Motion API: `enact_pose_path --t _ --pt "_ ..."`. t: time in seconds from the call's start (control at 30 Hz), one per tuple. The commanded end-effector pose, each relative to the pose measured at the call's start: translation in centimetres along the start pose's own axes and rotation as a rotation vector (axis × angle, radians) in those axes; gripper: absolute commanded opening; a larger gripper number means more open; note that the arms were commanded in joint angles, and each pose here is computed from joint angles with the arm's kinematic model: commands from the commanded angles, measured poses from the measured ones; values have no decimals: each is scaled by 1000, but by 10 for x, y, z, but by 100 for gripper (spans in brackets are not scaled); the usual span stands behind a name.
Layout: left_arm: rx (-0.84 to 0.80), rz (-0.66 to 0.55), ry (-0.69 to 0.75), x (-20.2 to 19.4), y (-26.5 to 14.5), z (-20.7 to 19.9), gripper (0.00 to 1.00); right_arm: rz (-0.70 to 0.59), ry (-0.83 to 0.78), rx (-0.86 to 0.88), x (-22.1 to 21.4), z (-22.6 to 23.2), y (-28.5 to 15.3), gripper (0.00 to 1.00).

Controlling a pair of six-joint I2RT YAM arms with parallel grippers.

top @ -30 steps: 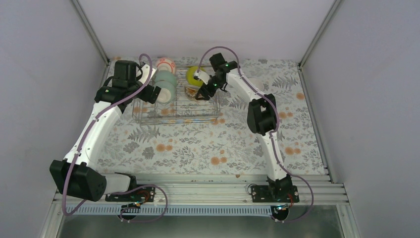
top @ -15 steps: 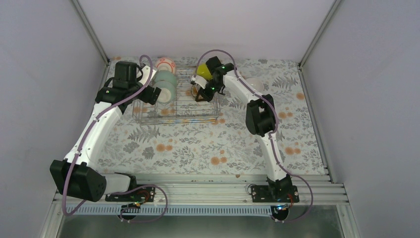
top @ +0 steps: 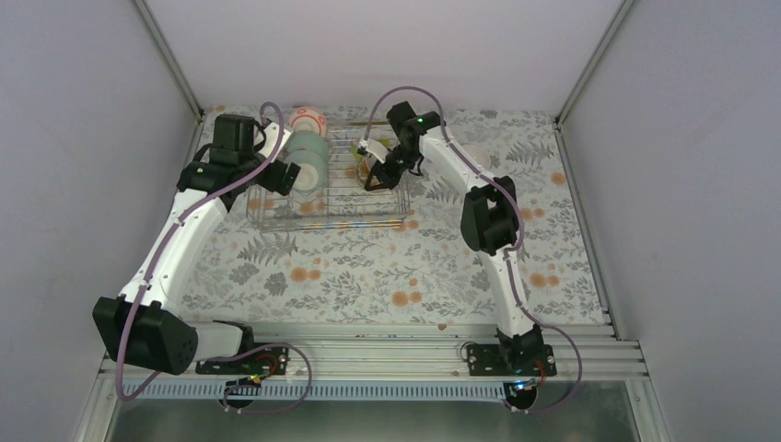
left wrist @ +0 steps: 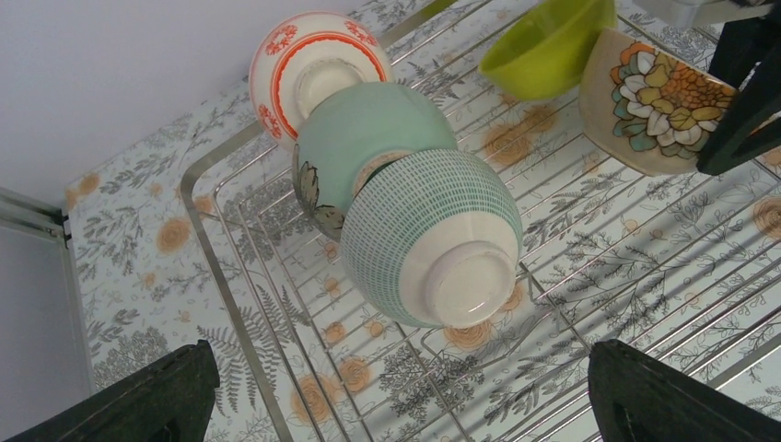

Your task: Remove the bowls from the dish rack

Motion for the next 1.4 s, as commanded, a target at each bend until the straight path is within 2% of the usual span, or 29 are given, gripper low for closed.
enact_pose_path --t 0.0,0.27,0.47,0.7,0.9,1.17,1.37 --pt "5 -39 -7 11 -12 4 100 -125 -69 81 32 42 -42 3" --pt "6 -44 -6 12 -15 4 100 -184 -106 -8 51 60 -85 3" --pt "4 -44 -3 11 -14 3 100 -190 -111 -188 52 58 -127 3" --pt "18 -55 -1 13 -18 5 100 -168 -12 -497 27 1 -187 3" --pt "30 -57 4 13 -19 6 100 -99 119 -697 -19 -57 -232 3" --pt "22 -59 -1 10 -16 4 100 69 252 -826 -83 -119 -229 4" --pt "24 -59 5 8 -19 3 100 138 300 -837 -104 -145 -207 4"
Point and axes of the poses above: each gripper's point midway between its finger pads, its own y axis out along the fingers, its own z axis along the line the jaws close on, x = y × z, the point moved 3 cm from there along -y, back along the fingers, and after that the axes turned 6 degrees about y, right-handed, at the moved point
